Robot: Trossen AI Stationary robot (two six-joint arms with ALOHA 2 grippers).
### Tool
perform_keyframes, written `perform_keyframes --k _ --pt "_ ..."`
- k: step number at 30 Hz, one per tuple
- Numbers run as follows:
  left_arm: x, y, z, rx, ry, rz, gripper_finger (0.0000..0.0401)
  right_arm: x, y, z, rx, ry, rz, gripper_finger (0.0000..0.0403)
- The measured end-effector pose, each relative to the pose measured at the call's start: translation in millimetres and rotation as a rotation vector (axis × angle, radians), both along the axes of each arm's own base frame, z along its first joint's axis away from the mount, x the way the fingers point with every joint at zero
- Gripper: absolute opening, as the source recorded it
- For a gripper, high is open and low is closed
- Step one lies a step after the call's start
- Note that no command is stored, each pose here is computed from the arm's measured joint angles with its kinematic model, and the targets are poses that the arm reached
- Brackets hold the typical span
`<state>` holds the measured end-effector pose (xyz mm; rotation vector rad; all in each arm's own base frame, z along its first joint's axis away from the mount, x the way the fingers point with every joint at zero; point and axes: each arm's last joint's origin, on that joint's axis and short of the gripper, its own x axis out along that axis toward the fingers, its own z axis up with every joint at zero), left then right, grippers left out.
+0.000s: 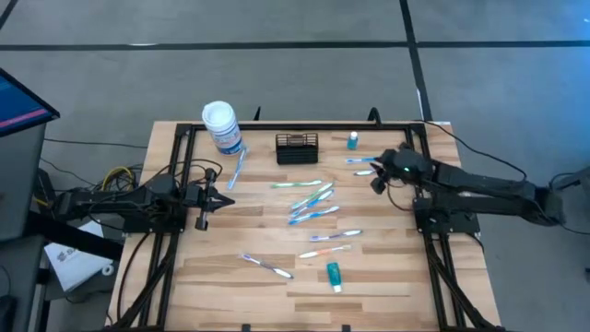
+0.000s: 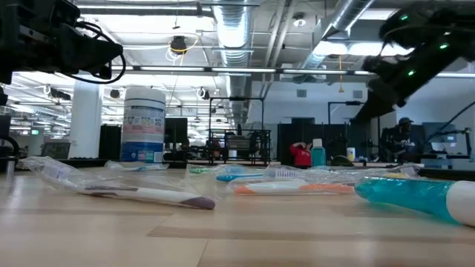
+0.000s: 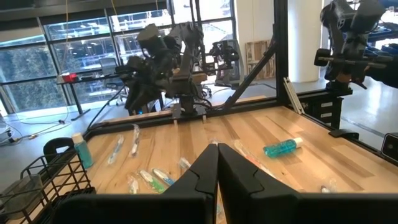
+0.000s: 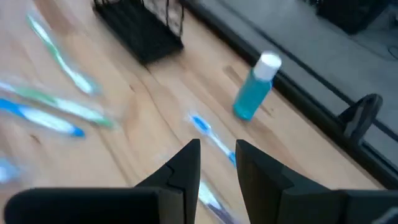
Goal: Pick & Place toothbrushing station
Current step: Put the blue toothbrush into the black wire organizer
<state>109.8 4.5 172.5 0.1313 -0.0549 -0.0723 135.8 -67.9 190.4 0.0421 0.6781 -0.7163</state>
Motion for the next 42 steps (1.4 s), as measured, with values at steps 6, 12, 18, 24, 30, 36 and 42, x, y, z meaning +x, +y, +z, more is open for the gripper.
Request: perform_keyframes --k 6,12,18,24,30,36,42 --pt "0.0 0.0 0.1 -0.002 0.000 0.000 0.0001 19.1 -19.9 -5.7 0.090 0.125 0.044 0.0092" --pt "0.0 0.0 0.1 -0.002 0.000 0.000 0.0001 37.7 -39.5 -16.3 0.129 0.251 0.069 0.0092" --pt "0.0 0.0 0.0 -0.003 0.001 0.000 0.0001 55.4 -53.5 -24.7 0.143 0.350 0.138 0.0092" --pt "0.0 0.0 -0.1 -0.029 0.004 -0.001 0.0001 67.3 -65.2 -29.7 0.165 0.402 0.168 0.0092" --pt "0.0 0.0 0.0 -0.037 0.004 -0.002 0.0001 71.9 -70.4 -38.4 0.198 0.435 0.176 0.0107" --pt "0.0 0.0 -0.1 -0.037 0.005 -0.002 0.0001 70.3 -76.6 -49.7 0.222 0.482 0.158 0.0157" --pt "0.0 0.0 -0.1 -0.037 0.005 -0.002 0.0001 70.1 -78.7 -52.5 0.191 0.525 0.182 0.0192"
